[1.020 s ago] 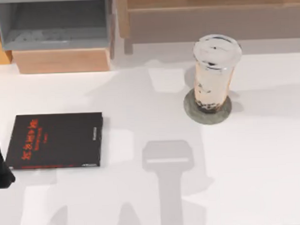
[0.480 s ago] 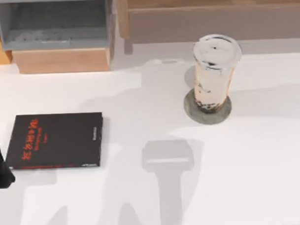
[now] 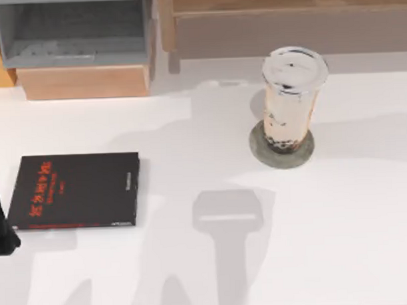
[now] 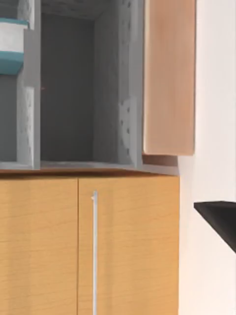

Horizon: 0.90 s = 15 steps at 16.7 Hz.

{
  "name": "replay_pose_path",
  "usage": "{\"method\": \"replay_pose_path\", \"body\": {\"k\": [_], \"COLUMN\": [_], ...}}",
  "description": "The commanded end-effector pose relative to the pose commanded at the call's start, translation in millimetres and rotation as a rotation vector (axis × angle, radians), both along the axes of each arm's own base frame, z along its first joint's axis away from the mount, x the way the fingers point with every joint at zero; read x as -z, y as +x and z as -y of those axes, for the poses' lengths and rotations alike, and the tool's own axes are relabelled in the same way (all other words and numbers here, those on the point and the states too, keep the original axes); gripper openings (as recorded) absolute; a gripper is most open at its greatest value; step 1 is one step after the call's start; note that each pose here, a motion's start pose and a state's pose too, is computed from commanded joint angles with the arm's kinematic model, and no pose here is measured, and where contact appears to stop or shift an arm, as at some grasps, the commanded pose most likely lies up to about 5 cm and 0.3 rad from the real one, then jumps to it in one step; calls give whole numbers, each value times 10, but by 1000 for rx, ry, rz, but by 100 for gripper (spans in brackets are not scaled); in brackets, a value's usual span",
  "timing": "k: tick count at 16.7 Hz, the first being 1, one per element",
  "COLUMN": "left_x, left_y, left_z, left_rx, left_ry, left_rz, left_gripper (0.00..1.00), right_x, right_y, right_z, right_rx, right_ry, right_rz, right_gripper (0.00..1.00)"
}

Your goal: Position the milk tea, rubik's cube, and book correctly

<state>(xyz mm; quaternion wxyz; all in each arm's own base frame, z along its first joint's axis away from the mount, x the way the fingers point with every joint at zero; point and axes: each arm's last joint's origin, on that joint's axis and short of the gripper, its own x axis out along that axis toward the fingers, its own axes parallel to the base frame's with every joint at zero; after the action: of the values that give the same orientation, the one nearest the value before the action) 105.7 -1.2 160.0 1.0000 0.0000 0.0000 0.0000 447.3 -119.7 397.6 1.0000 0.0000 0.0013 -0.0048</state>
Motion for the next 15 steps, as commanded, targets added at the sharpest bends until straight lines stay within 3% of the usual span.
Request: {"method": "replay_pose_path", "body": {"k": [8, 15], "left_x": [0, 0], "left_y": [0, 0], "left_z": [0, 0], "left_rx": [0, 0], "left_ry": [0, 0], "left_rz": [0, 0], "left_gripper": [100, 100], "right_x": [0, 0], "right_y": [0, 0], "right_z": [0, 0], "right_rx": [0, 0], "right_ry": [0, 0], "right_rz": [0, 0], "right_gripper": [98, 100]}}
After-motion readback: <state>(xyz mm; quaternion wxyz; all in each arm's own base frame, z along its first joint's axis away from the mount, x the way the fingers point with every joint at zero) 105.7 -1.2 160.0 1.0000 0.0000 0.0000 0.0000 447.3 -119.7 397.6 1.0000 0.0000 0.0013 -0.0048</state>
